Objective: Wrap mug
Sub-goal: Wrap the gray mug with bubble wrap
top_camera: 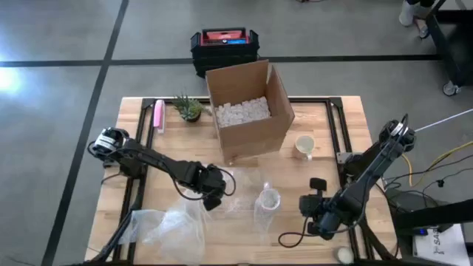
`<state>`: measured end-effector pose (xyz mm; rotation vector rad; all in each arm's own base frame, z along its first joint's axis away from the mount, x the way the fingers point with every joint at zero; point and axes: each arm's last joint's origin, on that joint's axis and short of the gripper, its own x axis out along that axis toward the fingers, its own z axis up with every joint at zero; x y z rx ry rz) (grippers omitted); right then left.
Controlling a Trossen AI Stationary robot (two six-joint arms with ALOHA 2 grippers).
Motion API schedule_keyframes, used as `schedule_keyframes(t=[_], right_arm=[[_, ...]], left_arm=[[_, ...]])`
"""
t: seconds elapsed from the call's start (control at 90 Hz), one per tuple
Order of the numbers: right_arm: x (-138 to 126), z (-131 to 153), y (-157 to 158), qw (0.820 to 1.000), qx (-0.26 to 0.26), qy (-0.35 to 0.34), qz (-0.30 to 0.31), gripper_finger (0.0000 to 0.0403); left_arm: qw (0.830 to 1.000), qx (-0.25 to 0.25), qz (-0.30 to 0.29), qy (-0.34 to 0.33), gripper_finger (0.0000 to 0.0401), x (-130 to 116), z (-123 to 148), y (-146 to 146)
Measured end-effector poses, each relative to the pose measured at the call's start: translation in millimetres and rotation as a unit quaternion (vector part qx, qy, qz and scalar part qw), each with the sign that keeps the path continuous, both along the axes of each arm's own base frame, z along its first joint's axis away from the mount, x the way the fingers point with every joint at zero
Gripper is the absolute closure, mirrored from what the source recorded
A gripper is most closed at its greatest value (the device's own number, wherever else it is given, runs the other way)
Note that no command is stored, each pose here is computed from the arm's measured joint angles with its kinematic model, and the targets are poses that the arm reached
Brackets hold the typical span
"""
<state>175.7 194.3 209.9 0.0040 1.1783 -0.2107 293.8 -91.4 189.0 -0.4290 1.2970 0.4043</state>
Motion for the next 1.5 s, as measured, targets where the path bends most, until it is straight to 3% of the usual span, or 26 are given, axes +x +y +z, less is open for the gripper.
schedule_keyframes(t=[0.133, 0.256, 0.378, 0.556, 0.611, 0.878, 1.167, 1.333, 1.5], right_arm=[[-6.5, -12.4, 0.1, 1.0, -0.011, -0.025, -0.014, 0.0401], [-5.5, -18.5, -4.6, 0.998, -0.033, -0.051, -0.023, 0.0401], [-4.0, -23.0, -7.1, 0.995, -0.051, -0.085, -0.029, 0.0401], [-3.0, -33.8, -7.8, 0.993, -0.041, -0.105, -0.022, 0.0401], [-2.5, -38.4, -7.1, 0.993, -0.03, -0.114, -0.018, 0.0401], [-0.6, -48.6, -8.8, 0.989, -0.012, -0.144, -0.025, 0.0401], [3.6, -47.3, -8.1, 0.987, -0.01, -0.161, -0.023, 0.0401], [12.2, -44.3, -6.0, 0.983, 0.004, -0.183, -0.009, 0.0401], [26.1, -46.9, -7.3, 0.98, 0.0, -0.198, 0.006, 0.0401]], left_arm=[[0.999, -0.019, 0.004, -0.038, 0.0135, -2.6, -24.2, 1.1], [0.997, -0.036, -0.005, -0.07, 0.0146, -2.4, -38.5, 0.9], [0.998, -0.027, -0.003, -0.06, 0.0214, -4.3, -47.6, 3.2], [0.997, -0.028, -0.007, -0.07, 0.0368, -2.7, -46.2, 2.7], [0.997, -0.022, -0.01, -0.074, 0.0388, -1.0, -43.0, 2.4], [0.985, -0.007, -0.054, -0.167, 0.0398, 29.2, 7.3, -6.1], [0.956, 0.035, -0.115, -0.267, 0.04, 58.2, 67.7, -14.1], [0.935, 0.039, -0.132, -0.327, 0.04, 73.2, 74.0, -18.9], [0.902, 0.016, -0.157, -0.402, 0.04, 92.8, 68.0, -26.9]])
